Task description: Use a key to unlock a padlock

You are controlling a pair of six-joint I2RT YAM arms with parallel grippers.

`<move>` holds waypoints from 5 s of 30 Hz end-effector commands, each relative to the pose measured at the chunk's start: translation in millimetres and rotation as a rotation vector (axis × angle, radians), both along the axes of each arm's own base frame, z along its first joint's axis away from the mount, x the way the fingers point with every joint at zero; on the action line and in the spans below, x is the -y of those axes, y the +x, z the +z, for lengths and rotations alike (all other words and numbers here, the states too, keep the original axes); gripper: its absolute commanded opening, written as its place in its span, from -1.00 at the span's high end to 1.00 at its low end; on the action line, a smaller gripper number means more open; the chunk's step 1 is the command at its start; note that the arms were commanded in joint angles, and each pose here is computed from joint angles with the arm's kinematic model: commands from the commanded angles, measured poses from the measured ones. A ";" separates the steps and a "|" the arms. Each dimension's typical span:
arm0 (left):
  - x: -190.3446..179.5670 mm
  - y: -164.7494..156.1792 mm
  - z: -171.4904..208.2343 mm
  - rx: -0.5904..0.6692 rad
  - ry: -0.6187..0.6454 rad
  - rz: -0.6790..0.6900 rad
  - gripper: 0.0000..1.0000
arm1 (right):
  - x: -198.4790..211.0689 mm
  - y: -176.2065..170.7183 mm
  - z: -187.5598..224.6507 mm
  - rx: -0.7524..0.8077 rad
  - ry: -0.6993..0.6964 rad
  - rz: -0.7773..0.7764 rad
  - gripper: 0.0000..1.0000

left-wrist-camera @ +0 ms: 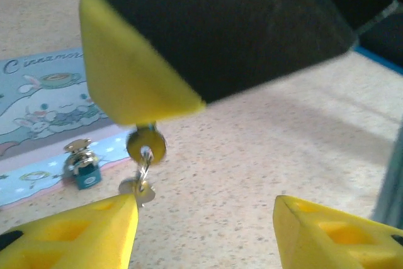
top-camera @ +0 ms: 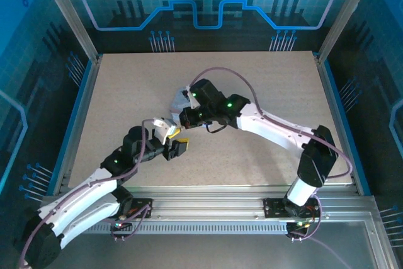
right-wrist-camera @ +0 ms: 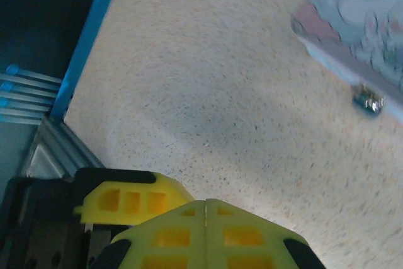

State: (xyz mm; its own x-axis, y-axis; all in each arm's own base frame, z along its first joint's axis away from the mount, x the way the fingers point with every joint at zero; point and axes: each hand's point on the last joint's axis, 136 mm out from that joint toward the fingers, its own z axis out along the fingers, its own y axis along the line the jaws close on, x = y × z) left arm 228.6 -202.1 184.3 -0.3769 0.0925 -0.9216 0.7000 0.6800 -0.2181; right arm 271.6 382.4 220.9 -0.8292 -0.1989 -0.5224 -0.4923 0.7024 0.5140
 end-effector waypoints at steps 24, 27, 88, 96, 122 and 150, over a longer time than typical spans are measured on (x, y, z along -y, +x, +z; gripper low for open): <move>20.7 -20.3 94.0 -0.106 -0.486 -0.406 0.20 | 32.5 -55.4 86.3 0.319 0.363 0.548 1.00; 20.6 -21.1 97.2 -0.099 -0.491 -0.410 0.25 | 31.9 -54.1 83.9 0.314 0.362 0.545 1.00; -90.9 -7.4 -19.4 -0.297 -0.198 0.457 1.00 | 11.7 34.6 -129.8 0.196 -0.680 -0.471 0.15; -88.7 -11.2 -20.3 -0.281 -0.153 0.419 1.00 | 22.2 50.1 -153.1 0.216 -0.686 -0.618 0.08; -90.3 -10.0 -35.1 -0.262 -0.158 0.429 1.00 | 23.7 92.0 -206.1 0.097 -0.595 -0.785 0.06; -58.9 -6.0 -57.8 -0.282 -0.162 0.248 1.00 | 36.7 87.3 -152.8 -0.077 -0.471 -0.488 0.96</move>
State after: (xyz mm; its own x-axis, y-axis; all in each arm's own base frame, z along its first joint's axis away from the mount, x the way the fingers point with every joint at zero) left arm 218.2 -135.2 112.4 -0.6594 -0.1904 -0.7273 0.3370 0.7899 -0.5123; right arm 364.4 337.5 37.7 -0.8971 0.0333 -0.4405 0.0294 0.9994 0.0157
